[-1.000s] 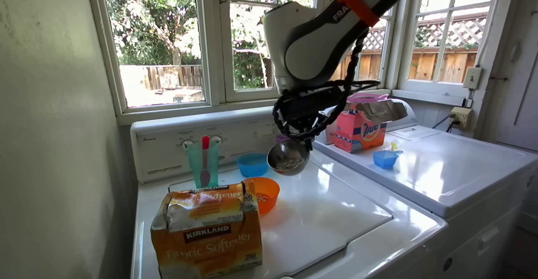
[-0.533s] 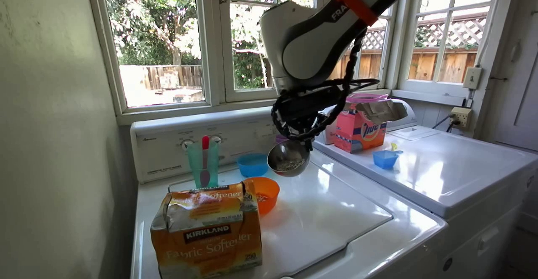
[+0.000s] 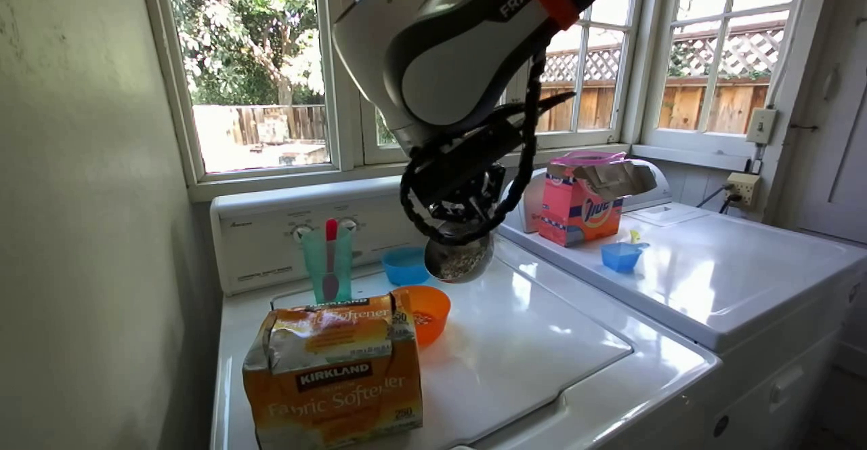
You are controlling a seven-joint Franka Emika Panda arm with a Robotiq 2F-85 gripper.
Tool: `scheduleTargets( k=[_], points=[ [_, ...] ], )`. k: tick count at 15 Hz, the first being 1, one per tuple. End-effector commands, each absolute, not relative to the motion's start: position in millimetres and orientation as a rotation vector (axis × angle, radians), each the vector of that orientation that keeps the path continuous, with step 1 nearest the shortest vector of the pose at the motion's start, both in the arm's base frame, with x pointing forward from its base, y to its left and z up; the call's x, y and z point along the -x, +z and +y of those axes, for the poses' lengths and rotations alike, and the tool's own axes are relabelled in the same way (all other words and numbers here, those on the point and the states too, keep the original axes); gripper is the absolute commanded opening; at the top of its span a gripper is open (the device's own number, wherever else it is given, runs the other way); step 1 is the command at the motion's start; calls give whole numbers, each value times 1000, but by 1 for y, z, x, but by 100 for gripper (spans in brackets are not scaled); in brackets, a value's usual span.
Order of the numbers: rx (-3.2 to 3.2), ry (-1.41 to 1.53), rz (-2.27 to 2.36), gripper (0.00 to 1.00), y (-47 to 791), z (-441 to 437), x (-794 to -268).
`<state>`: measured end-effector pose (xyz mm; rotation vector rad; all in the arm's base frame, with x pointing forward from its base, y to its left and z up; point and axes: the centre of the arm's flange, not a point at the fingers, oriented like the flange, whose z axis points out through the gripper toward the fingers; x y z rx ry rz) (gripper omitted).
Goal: Pour the contents in the silver bowl into the orange bowl
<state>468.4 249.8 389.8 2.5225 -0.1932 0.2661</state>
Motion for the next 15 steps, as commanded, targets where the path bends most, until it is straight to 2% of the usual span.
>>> scheduleTargets(
  k=[1,8,15],
  points=[
    [-2395,292,-161,1,377,280,-491],
    [-2323,329,-66,1,351,309,-528],
    [-2133,382,-20,1,350,360,-505]
  ],
)
